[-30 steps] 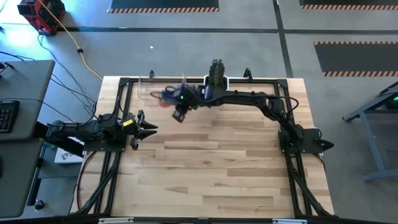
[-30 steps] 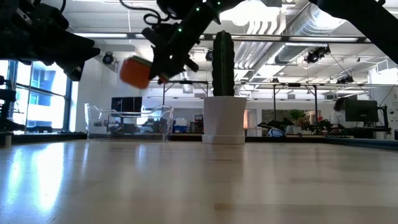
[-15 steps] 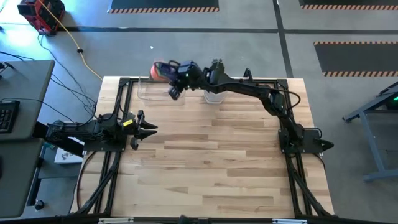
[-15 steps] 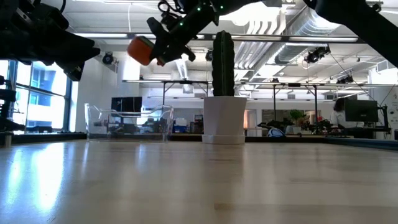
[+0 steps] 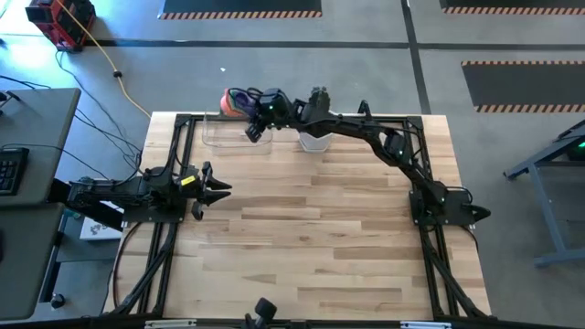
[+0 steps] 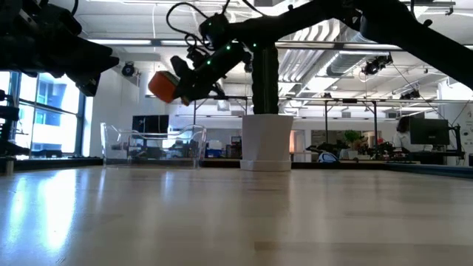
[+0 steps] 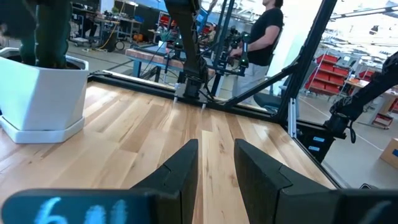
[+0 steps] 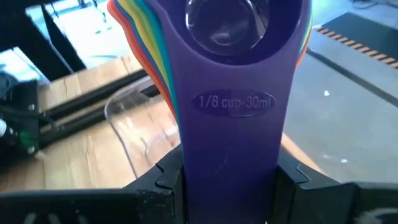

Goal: Nest measuring cups in basket
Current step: Put the stacked measuring cups into the bin

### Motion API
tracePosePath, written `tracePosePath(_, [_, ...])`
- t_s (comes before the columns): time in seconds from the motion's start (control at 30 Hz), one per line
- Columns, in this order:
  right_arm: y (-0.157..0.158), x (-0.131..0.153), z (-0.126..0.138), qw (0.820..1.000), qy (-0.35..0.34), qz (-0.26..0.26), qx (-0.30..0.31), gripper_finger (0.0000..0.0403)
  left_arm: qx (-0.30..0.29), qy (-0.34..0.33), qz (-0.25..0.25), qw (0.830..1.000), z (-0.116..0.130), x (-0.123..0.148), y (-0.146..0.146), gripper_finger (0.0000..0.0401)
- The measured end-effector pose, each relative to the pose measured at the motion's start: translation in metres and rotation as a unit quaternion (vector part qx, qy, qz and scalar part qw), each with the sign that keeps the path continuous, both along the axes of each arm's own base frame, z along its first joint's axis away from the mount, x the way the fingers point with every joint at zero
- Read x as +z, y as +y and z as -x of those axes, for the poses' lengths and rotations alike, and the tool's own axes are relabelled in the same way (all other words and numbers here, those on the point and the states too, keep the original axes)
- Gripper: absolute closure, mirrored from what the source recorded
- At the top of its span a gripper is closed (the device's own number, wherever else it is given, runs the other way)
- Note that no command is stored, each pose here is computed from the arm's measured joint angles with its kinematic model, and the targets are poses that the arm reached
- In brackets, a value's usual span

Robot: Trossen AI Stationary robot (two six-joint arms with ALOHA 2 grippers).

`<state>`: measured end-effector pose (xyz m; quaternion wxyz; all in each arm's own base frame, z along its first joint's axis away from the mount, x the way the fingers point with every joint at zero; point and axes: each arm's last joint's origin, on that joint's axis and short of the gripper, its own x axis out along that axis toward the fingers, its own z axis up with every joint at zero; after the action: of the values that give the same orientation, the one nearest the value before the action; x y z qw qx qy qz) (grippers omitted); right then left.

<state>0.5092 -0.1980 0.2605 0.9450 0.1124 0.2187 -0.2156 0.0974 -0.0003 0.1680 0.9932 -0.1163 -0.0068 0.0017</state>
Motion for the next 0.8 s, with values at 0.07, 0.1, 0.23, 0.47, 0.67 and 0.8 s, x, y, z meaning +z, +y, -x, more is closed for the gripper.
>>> tracePosePath(0.07, [0.004, -0.004, -0.001, 1.0, 0.01, 0.001, 0.002, 0.0281, 0.0, 0.0, 0.0, 1.0, 0.0, 0.0, 0.0, 0.0307])
tracePosePath(0.1, [0.005, -0.004, -0.002, 1.0, 0.015, 0.002, 0.0, 0.0281, 0.0, 0.0, 0.0, 1.0, 0.0, 0.0, 0.0, 0.0307])
tracePosePath(0.23, [0.01, -0.007, -0.004, 0.999, 0.03, 0.022, 0.006, 0.0281, 0.0, 0.0, 0.0, 1.0, 0.0, 0.0, 0.0, 0.0307])
tracePosePath(0.47, [0.008, -0.03, -0.009, 0.999, 0.047, 0.006, 0.008, 0.0281, 0.0, 0.0, 0.0, 1.0, 0.0, 0.0, 0.0, 0.0307])
tracePosePath(0.67, [0.007, -0.036, -0.01, 0.998, 0.057, 0.004, 0.005, 0.0281, 0.0, 0.0, 0.0, 1.0, 0.0, 0.0, 0.0, 0.0307])
tracePosePath(0.8, [0.005, -0.043, -0.007, 0.997, 0.079, -0.01, 0.003, 0.0281, 0.0, 0.0, 0.0, 1.0, 0.0, 0.0, 0.0, 0.0307])
